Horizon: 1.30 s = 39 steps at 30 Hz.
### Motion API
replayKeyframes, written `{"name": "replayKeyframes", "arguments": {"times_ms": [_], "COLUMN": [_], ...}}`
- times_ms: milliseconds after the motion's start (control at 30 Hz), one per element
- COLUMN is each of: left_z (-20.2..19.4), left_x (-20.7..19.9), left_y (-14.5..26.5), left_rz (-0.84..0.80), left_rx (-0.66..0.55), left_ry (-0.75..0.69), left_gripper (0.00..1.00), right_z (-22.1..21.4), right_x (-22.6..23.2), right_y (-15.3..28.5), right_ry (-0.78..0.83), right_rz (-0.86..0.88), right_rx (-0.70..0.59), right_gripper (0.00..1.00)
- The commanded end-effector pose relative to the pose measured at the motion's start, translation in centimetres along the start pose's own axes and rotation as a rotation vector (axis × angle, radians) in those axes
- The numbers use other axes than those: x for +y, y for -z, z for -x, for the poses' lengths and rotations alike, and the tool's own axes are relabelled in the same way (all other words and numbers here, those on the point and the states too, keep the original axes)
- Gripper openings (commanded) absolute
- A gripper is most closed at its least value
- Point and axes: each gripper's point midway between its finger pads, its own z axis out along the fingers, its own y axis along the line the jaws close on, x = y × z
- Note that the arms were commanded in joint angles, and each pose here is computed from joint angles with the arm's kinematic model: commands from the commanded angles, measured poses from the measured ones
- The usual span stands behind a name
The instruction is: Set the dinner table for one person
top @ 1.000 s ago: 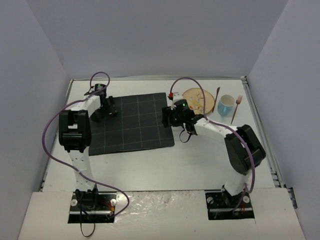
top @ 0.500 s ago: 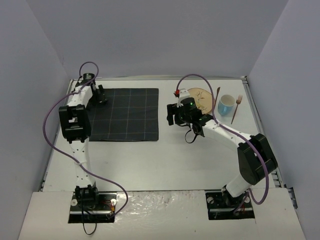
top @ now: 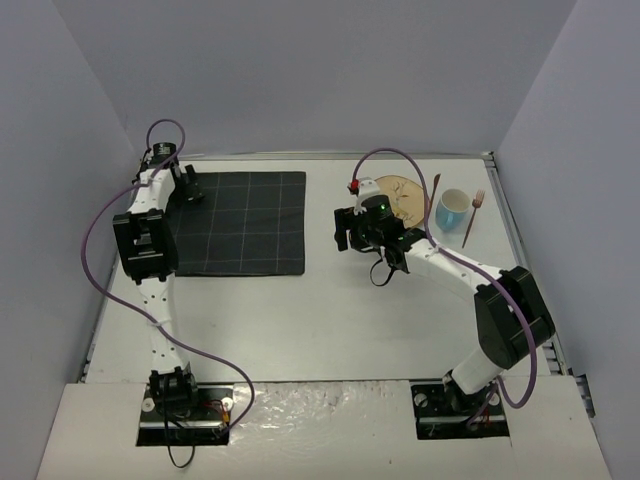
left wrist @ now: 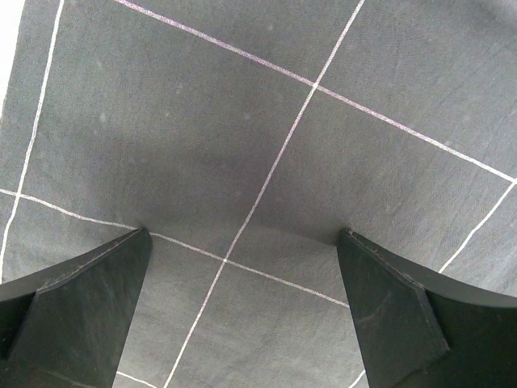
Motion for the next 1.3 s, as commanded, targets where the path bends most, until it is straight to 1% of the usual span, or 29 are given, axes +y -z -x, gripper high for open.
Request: {"name": "replayKeyframes", "arguments": {"times_ms": [0, 100, 267, 300, 367, 467, 500, 600, 633, 733, 767, 833, 933, 1033, 1067, 1100, 1167, 1200, 1267], "left_z": [-0.9, 0.0, 3.4, 4.1, 5.0, 5.9, 5.6, 4.0, 3.7, 1.0, -0.5, -2.2, -7.1, -10.3, -10.4, -11.1, -13.0, -14.0, -14.8], "left_x": [1.4, 1.0, -1.0, -1.3, -2.4, -3.7, -4.0, -5.5, -5.8, -6.6, -6.5, -6.9, -5.9, -4.6, -4.4, -4.1, -3.5, -3.2, -3.1], "left_y": [-0.9, 0.4, 6.0, 7.3, 10.4, 16.1, 17.1, 21.4, 22.2, 25.5, 26.9, 29.7, 29.4, 29.3, 30.0, 30.0, 29.1, 28.2, 28.0], "left_rz": [0.016, -0.005, -0.117, -0.135, -0.191, -0.251, -0.261, -0.302, -0.311, -0.327, -0.329, -0.348, -0.34, -0.347, -0.364, -0.37, -0.38, -0.372, -0.385], "left_rx": [0.05, 0.026, -0.066, -0.089, -0.127, -0.199, -0.201, -0.23, -0.238, -0.261, -0.272, -0.315, -0.287, -0.288, -0.328, -0.342, -0.346, -0.32, -0.324], "left_ry": [-0.012, 0.004, 0.029, 0.033, 0.043, 0.031, 0.023, -0.014, -0.024, -0.065, -0.088, -0.131, -0.183, -0.194, -0.195, -0.198, -0.208, -0.208, -0.207], "left_gripper": [0.97, 0.97, 0.97, 0.97, 0.97, 0.97, 0.97, 0.97, 0.97, 0.97, 0.97, 0.97, 0.97, 0.97, 0.97, 0.97, 0.97, 0.97, 0.97], "right_z": [3.0, 3.8, 6.1, 6.6, 7.5, 8.2, 7.9, 7.9, 7.3, 7.1, 6.5, 5.9, 4.5, 3.4, 2.6, 2.1, 1.1, 0.5, -0.1], "right_x": [0.0, 0.2, 0.0, -0.1, -0.6, -1.5, -2.2, -3.3, -3.8, -5.1, -5.8, -7.1, -9.3, -10.7, -11.2, -11.4, -11.9, -12.0, -12.4], "right_y": [0.3, 0.8, 2.5, 2.9, 4.0, 5.3, 5.5, 6.5, 6.5, 7.2, 7.5, 8.1, 8.8, 8.7, 8.3, 7.9, 6.8, 6.4, 5.7], "right_ry": [-0.003, -0.011, -0.065, -0.078, -0.117, -0.187, -0.212, -0.279, -0.305, -0.394, -0.431, -0.507, -0.584, -0.617, -0.644, -0.667, -0.731, -0.737, -0.789], "right_rz": [-0.001, 0.01, 0.016, 0.011, -0.006, -0.018, -0.033, -0.047, -0.057, -0.073, -0.079, -0.091, -0.17, -0.234, -0.256, -0.26, -0.265, -0.272, -0.281], "right_rx": [-0.081, -0.099, -0.165, -0.179, -0.217, -0.261, -0.261, -0.293, -0.287, -0.324, -0.337, -0.379, -0.436, -0.42, -0.39, -0.368, -0.332, -0.314, -0.326], "right_gripper": [0.69, 0.69, 0.7, 0.72, 0.8, 0.88, 0.92, 0.97, 0.98, 1.0, 1.0, 1.0, 1.0, 1.0, 1.0, 1.0, 1.0, 1.0, 1.0]}}
